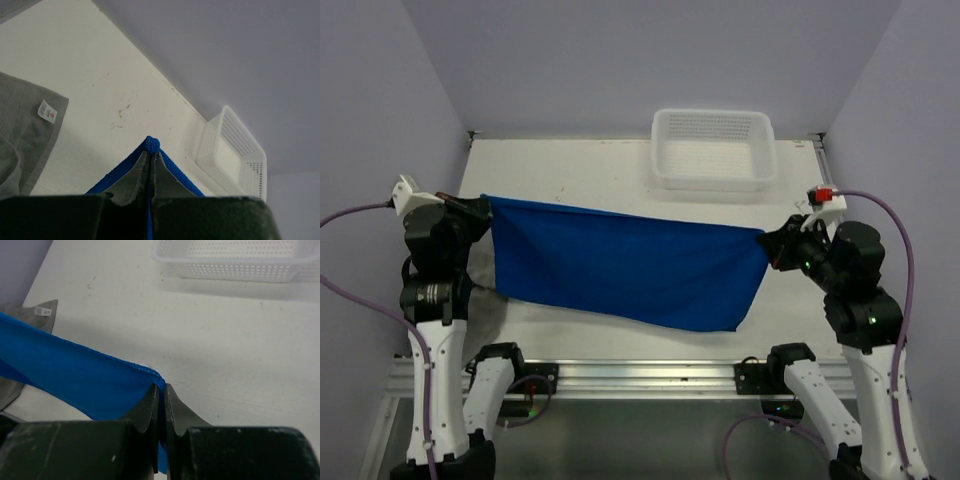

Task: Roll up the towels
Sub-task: Flatten the towel, then fold the towel

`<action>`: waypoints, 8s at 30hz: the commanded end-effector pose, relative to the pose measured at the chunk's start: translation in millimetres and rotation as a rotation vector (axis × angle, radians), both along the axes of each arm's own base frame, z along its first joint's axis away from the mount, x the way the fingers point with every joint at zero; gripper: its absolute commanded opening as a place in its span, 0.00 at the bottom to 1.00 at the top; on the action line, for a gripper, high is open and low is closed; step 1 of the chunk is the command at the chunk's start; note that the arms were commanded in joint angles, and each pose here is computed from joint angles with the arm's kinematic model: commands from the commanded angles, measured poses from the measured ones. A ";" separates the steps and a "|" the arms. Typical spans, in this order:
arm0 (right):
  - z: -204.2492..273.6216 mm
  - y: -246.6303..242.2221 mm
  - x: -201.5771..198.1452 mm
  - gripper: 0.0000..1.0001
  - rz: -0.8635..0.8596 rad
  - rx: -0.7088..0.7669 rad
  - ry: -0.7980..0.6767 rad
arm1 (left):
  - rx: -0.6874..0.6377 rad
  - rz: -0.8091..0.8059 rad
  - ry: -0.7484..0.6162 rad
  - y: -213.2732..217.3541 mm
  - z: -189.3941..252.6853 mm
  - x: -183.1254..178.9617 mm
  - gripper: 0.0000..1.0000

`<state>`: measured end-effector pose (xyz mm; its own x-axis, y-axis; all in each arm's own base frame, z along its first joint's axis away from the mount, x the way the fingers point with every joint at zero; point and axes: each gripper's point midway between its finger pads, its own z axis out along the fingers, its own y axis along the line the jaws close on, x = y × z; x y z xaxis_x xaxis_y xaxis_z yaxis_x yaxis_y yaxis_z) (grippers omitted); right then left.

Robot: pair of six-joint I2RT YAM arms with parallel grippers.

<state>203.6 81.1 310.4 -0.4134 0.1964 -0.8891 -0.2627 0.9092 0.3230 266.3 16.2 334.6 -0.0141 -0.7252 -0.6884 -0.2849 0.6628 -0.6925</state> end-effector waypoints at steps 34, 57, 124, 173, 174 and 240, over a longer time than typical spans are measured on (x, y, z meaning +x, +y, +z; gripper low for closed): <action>-166.1 -14.6 169.7 0.00 -0.045 -0.283 0.197 | -0.043 -0.195 0.333 -12.0 -177.0 227.2 0.00; -190.7 20.9 89.4 0.01 0.210 -0.545 0.157 | -0.052 -0.146 0.436 14.1 -210.2 151.9 0.00; -196.2 46.7 26.7 0.11 0.347 -0.589 0.179 | -0.052 -0.155 0.517 19.2 -240.3 80.0 0.00; -242.0 3.8 31.5 0.61 -0.448 -0.102 0.690 | 0.410 -0.421 0.300 -46.0 -115.9 103.2 0.77; -245.6 4.2 28.3 0.61 -0.449 -0.097 0.704 | 0.431 -0.436 0.302 -51.6 -117.6 102.3 0.79; -127.8 -154.7 80.5 0.00 -0.709 -0.444 0.628 | 0.460 -0.621 0.211 -106.6 -113.7 72.6 1.00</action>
